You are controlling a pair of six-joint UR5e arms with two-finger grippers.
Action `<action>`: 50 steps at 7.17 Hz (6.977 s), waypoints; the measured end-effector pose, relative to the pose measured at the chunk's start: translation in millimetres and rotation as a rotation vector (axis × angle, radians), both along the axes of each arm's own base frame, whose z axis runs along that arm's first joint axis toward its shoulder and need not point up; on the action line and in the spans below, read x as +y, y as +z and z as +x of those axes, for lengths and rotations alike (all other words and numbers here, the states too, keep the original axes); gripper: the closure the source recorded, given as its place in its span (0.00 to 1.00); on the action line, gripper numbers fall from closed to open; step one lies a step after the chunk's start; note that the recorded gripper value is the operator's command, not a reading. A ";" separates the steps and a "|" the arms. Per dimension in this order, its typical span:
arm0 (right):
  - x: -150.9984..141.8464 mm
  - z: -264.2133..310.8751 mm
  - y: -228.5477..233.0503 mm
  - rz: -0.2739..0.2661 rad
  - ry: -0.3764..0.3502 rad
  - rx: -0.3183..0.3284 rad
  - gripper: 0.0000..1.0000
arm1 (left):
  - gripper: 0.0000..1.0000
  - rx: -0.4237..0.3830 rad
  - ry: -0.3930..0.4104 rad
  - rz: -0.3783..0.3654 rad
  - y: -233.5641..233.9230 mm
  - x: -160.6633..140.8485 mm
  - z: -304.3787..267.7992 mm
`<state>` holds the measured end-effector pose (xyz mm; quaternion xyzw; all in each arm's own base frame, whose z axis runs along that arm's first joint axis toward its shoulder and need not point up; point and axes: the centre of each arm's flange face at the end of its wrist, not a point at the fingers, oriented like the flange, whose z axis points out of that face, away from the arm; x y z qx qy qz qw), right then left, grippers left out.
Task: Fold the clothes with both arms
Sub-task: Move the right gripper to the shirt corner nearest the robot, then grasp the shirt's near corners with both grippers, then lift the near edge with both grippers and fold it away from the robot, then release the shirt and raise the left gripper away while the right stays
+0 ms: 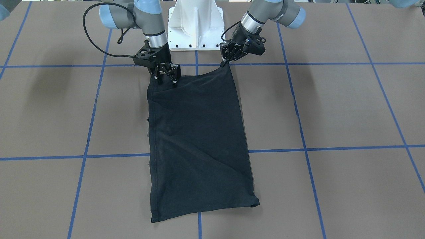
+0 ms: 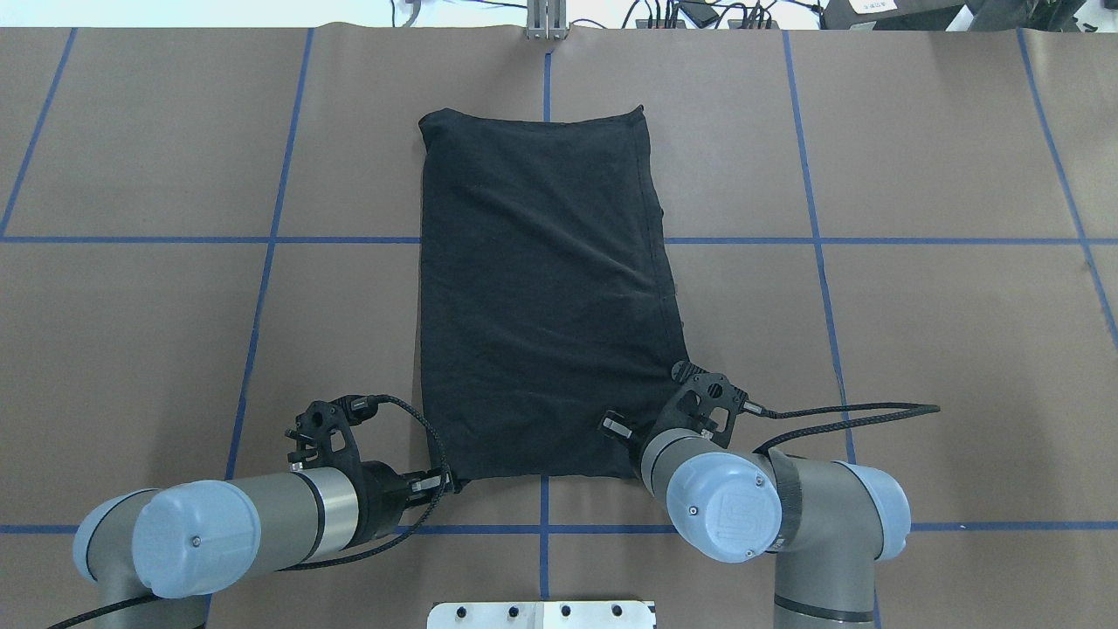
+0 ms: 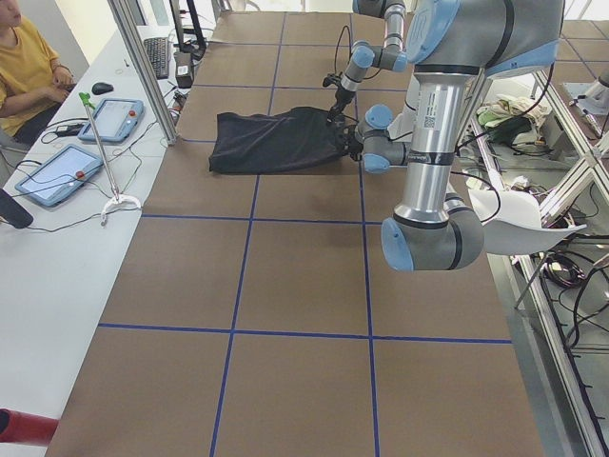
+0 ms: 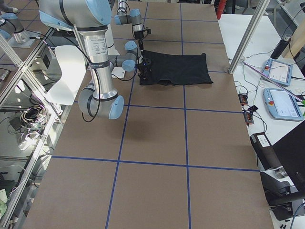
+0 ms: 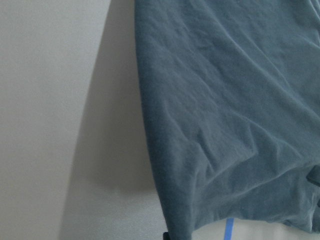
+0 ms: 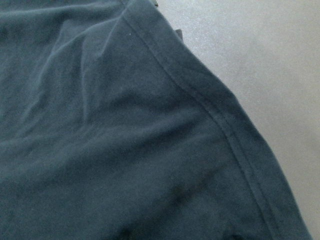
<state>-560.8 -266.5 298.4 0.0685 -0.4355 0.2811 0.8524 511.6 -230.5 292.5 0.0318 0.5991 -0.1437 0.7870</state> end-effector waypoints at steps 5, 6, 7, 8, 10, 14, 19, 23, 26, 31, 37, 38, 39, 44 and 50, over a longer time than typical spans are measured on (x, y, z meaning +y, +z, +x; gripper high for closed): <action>-2.3 0.9 -3.0 -0.012 0.032 -0.014 1.00 | 1.00 0.003 0.000 0.001 -1.4 0.1 -0.9; -2.3 1.4 -4.0 -0.016 0.037 -0.018 1.00 | 1.00 0.004 0.000 0.001 -1.8 0.2 -1.0; -3.0 3.2 -6.2 -0.017 0.040 -0.025 1.00 | 1.00 0.005 0.000 0.001 -2.4 0.2 -1.1; -4.4 7.9 -11.2 -0.015 0.044 -0.036 1.00 | 1.00 0.005 0.000 0.001 -2.6 0.2 -1.0; -6.3 25.5 -28.2 -0.012 0.050 -0.047 1.00 | 1.00 0.005 0.000 0.001 -2.5 0.3 -0.3; -4.7 41.5 -38.3 -0.015 0.054 -0.034 1.00 | 1.00 0.019 0.002 0.005 -9.1 0.8 -4.9; 64.7 74.9 -74.5 -0.010 -0.014 -0.098 1.00 | 1.00 0.106 0.012 0.009 -42.1 14.4 -48.0; 38.5 85.5 -97.1 -0.004 0.023 -0.118 1.00 | 1.00 0.054 0.027 0.048 -46.9 -18.5 -59.4; -32.3 88.5 -111.7 0.025 0.112 -0.100 1.00 | 1.00 -0.031 -0.063 0.101 -76.7 -87.1 -76.6; -157.3 85.4 -141.0 0.071 0.231 -0.032 1.00 | 1.00 -0.204 -0.235 0.175 -82.3 -247.0 -81.7; -311.4 10.4 -126.8 0.077 0.300 0.050 1.00 | 1.00 -0.344 -0.274 0.207 -57.0 -392.4 -49.2; -319.1 6.6 -122.4 0.078 0.299 0.065 1.00 | 1.00 -0.362 -0.272 0.213 -43.6 -410.0 -38.4; -325.2 2.4 -116.4 0.078 0.295 0.081 1.00 | 1.00 -0.380 -0.267 0.218 -34.4 -424.9 -25.9; -363.7 7.9 -69.8 0.118 0.173 0.185 0.00 | 0.00 -0.435 -0.230 0.280 -12.2 -456.7 -2.9; -358.2 40.9 -112.9 0.205 -0.072 0.139 0.00 | 0.00 -0.342 -0.030 0.491 26.7 -404.3 -142.5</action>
